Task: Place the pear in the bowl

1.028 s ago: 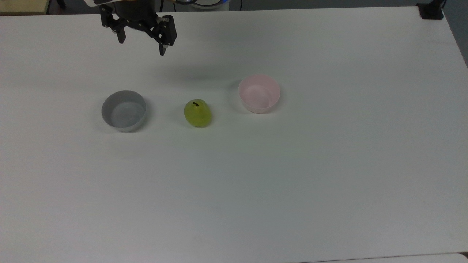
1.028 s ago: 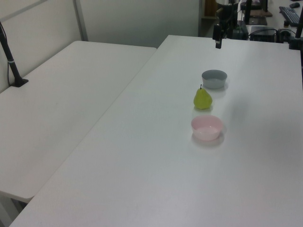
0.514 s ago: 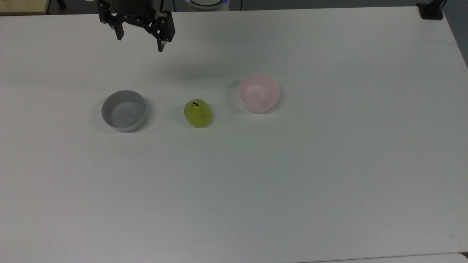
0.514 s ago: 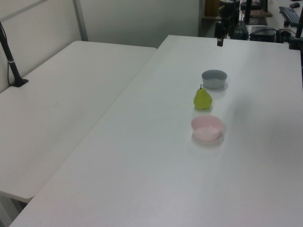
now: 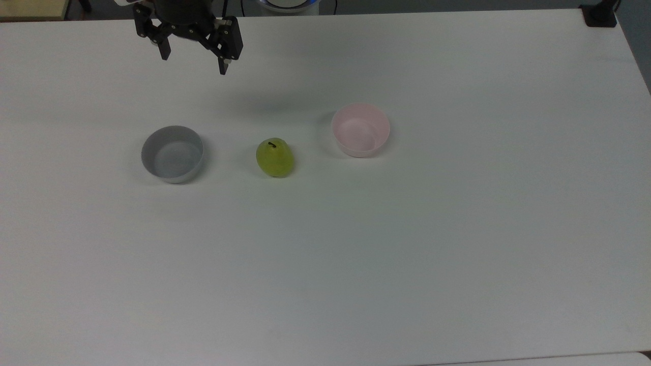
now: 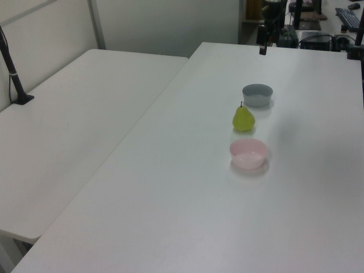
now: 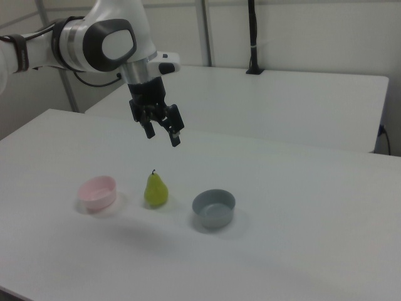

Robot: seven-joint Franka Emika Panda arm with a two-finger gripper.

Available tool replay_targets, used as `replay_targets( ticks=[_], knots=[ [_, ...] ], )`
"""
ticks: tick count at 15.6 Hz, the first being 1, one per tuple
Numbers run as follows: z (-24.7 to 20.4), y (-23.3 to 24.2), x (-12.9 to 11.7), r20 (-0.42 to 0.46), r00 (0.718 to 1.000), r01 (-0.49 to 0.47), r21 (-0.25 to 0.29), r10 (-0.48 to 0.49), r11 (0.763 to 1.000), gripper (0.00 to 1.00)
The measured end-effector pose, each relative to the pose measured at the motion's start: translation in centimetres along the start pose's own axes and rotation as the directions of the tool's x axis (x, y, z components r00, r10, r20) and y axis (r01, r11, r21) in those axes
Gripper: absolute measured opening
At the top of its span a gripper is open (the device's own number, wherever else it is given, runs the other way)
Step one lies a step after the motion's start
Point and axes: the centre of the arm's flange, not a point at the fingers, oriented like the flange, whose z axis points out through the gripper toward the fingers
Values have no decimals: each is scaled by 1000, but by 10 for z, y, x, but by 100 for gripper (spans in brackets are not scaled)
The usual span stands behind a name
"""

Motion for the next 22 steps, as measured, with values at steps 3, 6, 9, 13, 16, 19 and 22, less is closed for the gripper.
replay_targets(
  ticks=[3,6,9,13,16,19,22],
  knots=[
    [6,-10,5,6,1000,12,19,-12,1000,100],
    [26,-51,9,34,997,72,23,-73,997,100],
    [51,-94,14,36,990,136,14,-137,991,100],
    [113,-143,19,88,972,221,-25,-218,975,100],
    [156,-159,20,116,954,285,-60,-277,957,100],
    [182,-160,18,141,927,360,-59,-349,931,100],
    [190,-157,16,148,908,403,-53,-392,914,100]
  ],
)
